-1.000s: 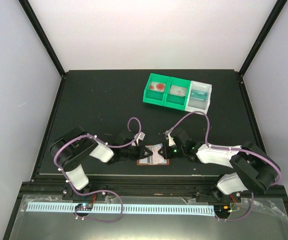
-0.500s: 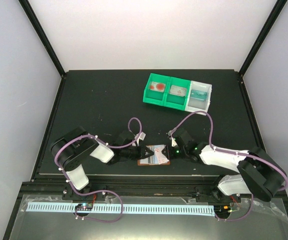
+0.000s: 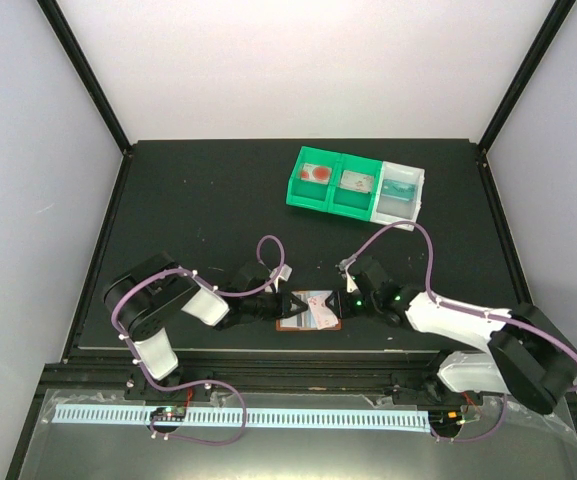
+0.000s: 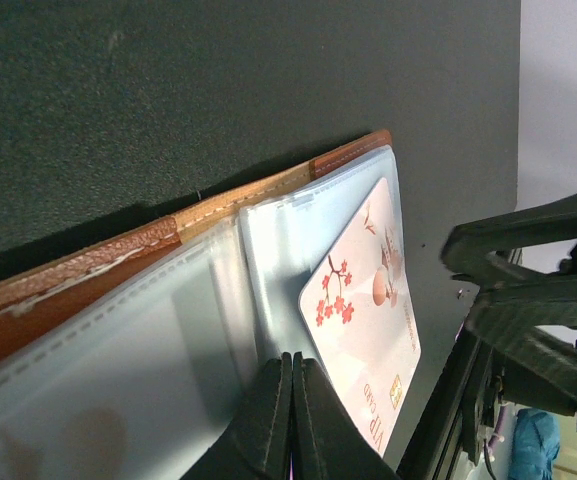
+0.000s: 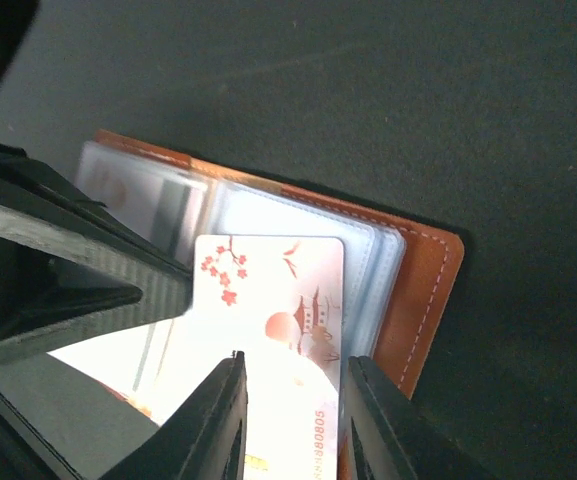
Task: Take the credit cards out of the card holder
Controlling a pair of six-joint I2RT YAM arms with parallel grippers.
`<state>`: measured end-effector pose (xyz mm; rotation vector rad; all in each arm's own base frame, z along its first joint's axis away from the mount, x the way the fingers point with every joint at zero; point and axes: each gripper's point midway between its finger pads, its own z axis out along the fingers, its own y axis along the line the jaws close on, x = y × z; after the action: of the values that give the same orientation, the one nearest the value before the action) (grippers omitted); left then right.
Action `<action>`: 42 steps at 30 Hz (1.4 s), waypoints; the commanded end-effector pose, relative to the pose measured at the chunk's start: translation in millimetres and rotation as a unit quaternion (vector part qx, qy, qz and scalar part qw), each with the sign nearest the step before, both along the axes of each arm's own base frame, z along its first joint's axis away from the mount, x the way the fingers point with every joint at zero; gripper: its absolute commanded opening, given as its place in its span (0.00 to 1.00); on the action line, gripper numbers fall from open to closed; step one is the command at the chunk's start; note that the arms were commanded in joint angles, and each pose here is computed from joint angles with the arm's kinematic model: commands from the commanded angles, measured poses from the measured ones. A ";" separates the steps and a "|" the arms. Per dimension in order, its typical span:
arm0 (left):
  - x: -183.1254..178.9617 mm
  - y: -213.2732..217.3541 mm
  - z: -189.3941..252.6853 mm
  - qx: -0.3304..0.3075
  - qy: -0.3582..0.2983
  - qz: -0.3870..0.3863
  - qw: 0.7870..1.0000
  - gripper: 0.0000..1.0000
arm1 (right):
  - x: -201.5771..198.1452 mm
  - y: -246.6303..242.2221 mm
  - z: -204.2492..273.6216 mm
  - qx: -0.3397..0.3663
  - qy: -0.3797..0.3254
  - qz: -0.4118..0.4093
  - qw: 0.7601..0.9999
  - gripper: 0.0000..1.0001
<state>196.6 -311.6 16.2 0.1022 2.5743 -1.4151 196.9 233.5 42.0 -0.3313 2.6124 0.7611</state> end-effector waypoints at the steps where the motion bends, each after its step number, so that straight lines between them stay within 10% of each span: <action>1: -9.0 5.7 -18.8 0.024 0.017 -0.005 1.000 0.02 | 2.1 3.5 -12.4 0.005 0.016 0.016 1.000 0.30; 23: -14.0 19.9 -35.3 0.061 0.025 0.005 0.998 0.01 | 1.8 -17.4 -25.4 -0.019 0.017 -0.007 1.000 0.01; 42: -13.9 19.9 -38.4 0.063 0.033 0.008 0.997 0.01 | 1.9 -29.4 1.6 0.018 0.003 -0.019 1.000 0.01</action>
<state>197.2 -311.1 14.3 0.1088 2.5634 -1.4121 206.0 209.4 47.9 -0.2492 2.5810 0.7935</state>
